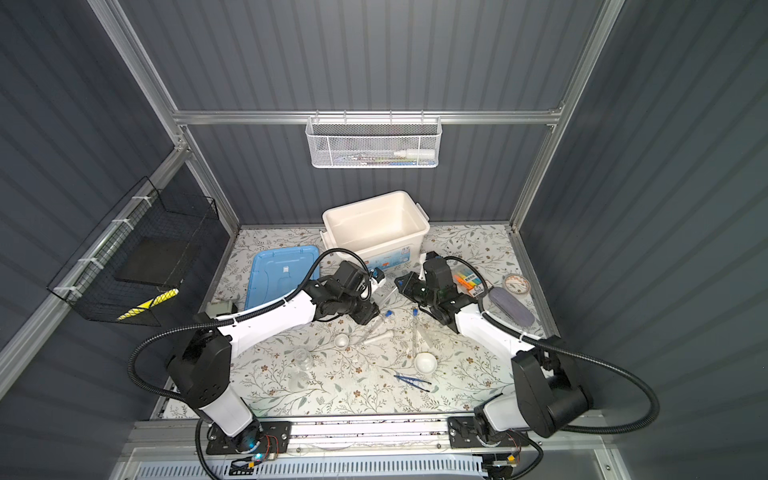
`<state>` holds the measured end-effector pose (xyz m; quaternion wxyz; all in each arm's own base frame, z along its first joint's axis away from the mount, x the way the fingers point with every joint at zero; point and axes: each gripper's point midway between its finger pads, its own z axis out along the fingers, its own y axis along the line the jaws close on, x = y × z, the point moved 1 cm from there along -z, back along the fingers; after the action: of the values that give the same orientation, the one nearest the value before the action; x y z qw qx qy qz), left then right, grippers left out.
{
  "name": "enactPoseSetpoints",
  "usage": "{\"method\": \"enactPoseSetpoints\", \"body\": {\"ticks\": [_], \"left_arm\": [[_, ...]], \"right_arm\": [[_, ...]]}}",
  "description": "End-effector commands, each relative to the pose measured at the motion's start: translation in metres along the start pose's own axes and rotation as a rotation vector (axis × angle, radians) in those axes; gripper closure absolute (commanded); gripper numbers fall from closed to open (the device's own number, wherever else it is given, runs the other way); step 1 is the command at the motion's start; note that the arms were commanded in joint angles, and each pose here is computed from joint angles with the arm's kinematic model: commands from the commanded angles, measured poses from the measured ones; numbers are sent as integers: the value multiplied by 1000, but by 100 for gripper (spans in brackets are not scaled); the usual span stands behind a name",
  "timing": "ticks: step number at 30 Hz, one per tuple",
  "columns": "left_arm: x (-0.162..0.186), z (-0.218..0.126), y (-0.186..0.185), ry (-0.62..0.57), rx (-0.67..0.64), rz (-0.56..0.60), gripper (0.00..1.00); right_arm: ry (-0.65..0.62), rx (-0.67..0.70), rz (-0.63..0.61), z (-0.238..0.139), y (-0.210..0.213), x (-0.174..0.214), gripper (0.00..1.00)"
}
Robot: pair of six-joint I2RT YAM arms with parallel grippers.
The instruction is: Organize the chemistry lab equipment
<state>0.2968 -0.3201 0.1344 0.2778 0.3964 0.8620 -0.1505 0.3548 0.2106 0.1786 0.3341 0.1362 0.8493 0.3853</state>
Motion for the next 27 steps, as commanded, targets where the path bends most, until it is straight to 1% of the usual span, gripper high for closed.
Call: {"method": "enactPoseSetpoints", "body": {"ticks": [1, 4, 10, 14, 21, 27], "left_arm": [[-8, -12, 1, -40, -21, -22, 33], [-7, -10, 3, -36, -33, -35, 30], [-4, -4, 8, 1, -61, -61, 28], [-3, 0, 9, 21, -69, -74, 27], [-1, 2, 13, 24, -90, -109, 25], [5, 9, 15, 63, -104, -137, 25]], "right_arm": [[-69, 135, -63, -18, -22, -6, 82], [-122, 199, -115, -37, -27, -16, 82], [-218, 342, -231, -76, -37, -33, 83], [-300, 405, -292, -103, -39, -45, 83], [-370, 463, -408, -124, -32, -60, 83], [-439, 518, -512, -136, -30, -71, 84]]}}
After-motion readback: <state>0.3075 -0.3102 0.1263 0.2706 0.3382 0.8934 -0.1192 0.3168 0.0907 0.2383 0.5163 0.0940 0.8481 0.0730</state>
